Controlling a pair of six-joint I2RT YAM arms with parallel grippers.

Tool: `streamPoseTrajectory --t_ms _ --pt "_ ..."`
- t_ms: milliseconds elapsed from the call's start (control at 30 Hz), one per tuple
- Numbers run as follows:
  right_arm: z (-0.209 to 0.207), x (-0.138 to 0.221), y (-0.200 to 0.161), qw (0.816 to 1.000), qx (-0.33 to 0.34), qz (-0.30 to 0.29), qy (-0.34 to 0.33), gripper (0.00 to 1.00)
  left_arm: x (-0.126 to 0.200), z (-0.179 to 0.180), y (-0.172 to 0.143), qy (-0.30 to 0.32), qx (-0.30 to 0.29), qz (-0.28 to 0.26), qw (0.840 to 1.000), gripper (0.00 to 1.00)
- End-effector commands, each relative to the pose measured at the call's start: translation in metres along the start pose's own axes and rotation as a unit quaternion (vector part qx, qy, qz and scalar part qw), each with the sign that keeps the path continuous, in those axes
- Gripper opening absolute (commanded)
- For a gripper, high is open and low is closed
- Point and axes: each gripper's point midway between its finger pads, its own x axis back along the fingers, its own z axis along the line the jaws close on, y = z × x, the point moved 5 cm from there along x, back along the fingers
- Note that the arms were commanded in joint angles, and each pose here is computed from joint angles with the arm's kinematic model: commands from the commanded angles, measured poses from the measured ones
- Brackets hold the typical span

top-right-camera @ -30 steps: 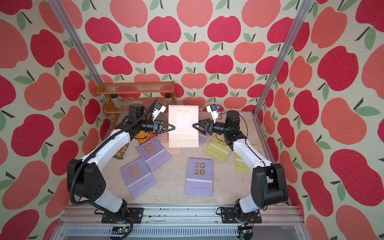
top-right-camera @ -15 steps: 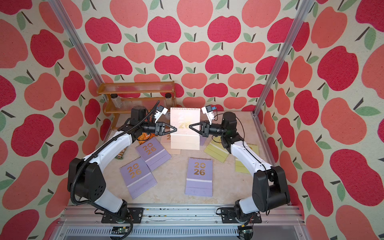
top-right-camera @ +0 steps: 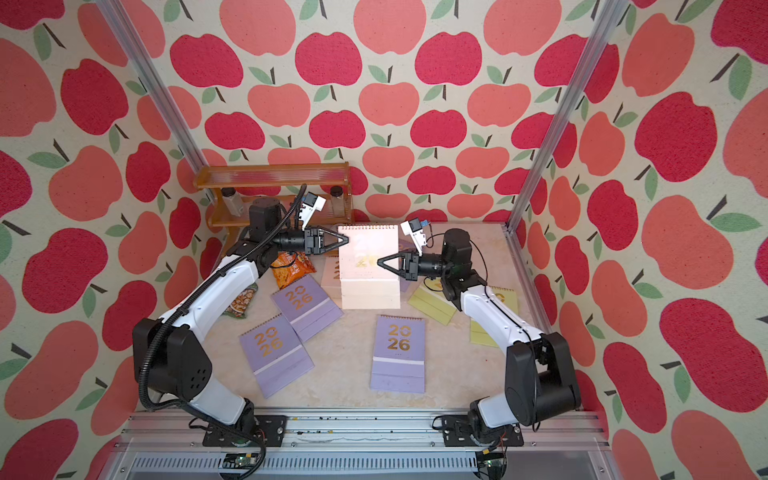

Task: Stack the calendars
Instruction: Place the calendar at the calendar.

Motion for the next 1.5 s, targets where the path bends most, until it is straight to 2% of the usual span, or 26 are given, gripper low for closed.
streamPoseTrajectory --t_ms 0,100,167,300,400,767,1000,1167,1267,1300,1333,1467 --pt "0.008 0.002 -0.002 1.0 -0.002 0.0 0.001 0.0 -0.004 -0.009 0.008 -0.026 -0.03 -0.001 0.999 0.13" --pt "0.007 0.003 -0.003 1.0 -0.002 0.003 -0.001 0.0 -0.004 -0.009 0.007 -0.026 -0.03 -0.001 0.999 0.0" --pt "0.007 0.003 -0.004 1.0 -0.002 0.004 -0.004 0.02 -0.003 -0.01 0.007 -0.027 -0.03 -0.001 0.999 0.0" --pt "0.007 0.005 -0.008 1.0 0.006 0.013 -0.023 0.19 -0.003 -0.01 0.007 -0.029 -0.03 0.0 0.999 0.0" --pt "0.011 0.01 -0.011 0.999 0.024 0.024 -0.04 0.28 -0.004 -0.011 0.007 -0.037 -0.03 0.005 0.999 0.0" --pt "0.026 0.029 0.004 0.997 0.066 -0.014 -0.049 0.3 -0.008 -0.01 -0.001 -0.044 -0.024 0.017 0.999 0.0" --pt "0.024 0.028 0.01 0.997 0.06 -0.024 -0.035 0.29 -0.013 -0.005 -0.004 -0.044 -0.015 0.022 0.999 0.0" --pt "0.02 0.026 0.009 0.998 0.048 -0.023 -0.029 0.15 -0.017 0.0 -0.006 -0.043 -0.009 0.024 0.999 0.0" --pt "0.015 0.025 0.006 0.999 0.036 -0.02 -0.035 0.0 -0.017 0.003 -0.007 -0.038 -0.009 0.022 0.999 0.0" --pt "0.013 0.026 0.004 0.999 0.031 -0.02 -0.04 0.0 -0.017 0.004 -0.007 -0.037 -0.009 0.022 0.999 0.03" --pt "0.01 0.026 0.002 0.998 0.024 -0.018 -0.047 0.0 -0.017 0.005 -0.007 -0.036 -0.009 0.021 0.999 0.1" --pt "-0.003 0.031 -0.008 0.997 -0.03 -0.006 -0.077 0.0 -0.015 0.008 -0.007 -0.028 -0.004 0.02 0.999 0.49"
